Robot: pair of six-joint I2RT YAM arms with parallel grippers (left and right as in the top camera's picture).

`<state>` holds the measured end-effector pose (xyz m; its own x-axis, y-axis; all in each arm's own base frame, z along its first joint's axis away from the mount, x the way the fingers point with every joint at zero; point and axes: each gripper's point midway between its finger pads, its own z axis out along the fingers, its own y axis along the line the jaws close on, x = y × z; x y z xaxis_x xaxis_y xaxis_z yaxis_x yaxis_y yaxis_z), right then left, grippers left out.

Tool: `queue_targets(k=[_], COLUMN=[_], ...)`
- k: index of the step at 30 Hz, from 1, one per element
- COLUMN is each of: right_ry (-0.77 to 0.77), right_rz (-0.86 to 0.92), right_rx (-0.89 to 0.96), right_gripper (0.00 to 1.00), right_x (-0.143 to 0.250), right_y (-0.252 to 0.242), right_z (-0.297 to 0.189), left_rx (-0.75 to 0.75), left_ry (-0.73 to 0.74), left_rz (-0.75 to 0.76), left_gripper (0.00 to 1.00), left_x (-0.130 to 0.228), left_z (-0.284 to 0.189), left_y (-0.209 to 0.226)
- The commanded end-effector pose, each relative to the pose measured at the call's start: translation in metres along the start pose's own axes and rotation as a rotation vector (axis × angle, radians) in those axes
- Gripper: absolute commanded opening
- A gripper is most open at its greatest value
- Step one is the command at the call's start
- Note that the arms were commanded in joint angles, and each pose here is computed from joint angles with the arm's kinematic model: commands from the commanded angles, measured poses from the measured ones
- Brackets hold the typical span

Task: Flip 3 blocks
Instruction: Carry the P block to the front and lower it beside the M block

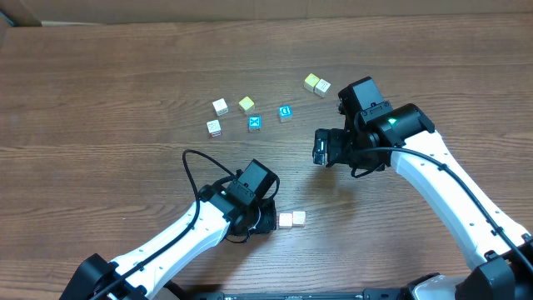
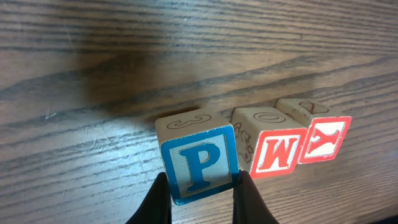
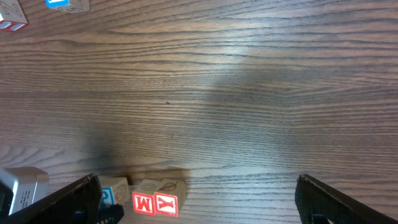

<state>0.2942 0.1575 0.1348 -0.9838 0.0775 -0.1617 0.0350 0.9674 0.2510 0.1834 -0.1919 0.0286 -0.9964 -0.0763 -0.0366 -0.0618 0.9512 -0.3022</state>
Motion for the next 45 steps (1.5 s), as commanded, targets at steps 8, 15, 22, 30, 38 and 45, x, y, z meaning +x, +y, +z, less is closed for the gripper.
queue_targets(k=[8, 15, 22, 30, 38, 45], right_ry=[-0.045, -0.046, -0.046, -0.046, -0.045, -0.045], right_rz=[-0.014, -0.014, -0.014, -0.014, -0.014, -0.014], right_rx=[-0.028, -0.027, -0.028, -0.028, -0.027, -0.027], right_gripper=[1.00, 1.00, 1.00, 1.00, 1.00, 1.00], right_x=[-0.008, -0.008, -0.008, -0.008, -0.008, -0.008], right_y=[0.008, 0.008, 0.008, 0.008, 0.008, 0.008], right_z=[-0.014, -0.014, -0.014, -0.014, -0.014, -0.014], left_rx=[-0.013, -0.016, -0.013, 0.023, 0.026, 0.019], left_ry=[0.024, 0.030, 0.054, 0.059, 0.066, 0.068], left_rz=[0.023, 0.028, 0.025, 0.052, 0.051, 0.050], left_gripper=[0.04, 0.04, 0.04, 0.04, 0.04, 0.29], left_x=[0.007, 0.009, 0.015, 0.016, 0.017, 0.018], left_z=[0.010, 0.011, 0.014, 0.014, 0.014, 0.014], left_y=[0.006, 0.007, 0.010, 0.003, 0.003, 0.005])
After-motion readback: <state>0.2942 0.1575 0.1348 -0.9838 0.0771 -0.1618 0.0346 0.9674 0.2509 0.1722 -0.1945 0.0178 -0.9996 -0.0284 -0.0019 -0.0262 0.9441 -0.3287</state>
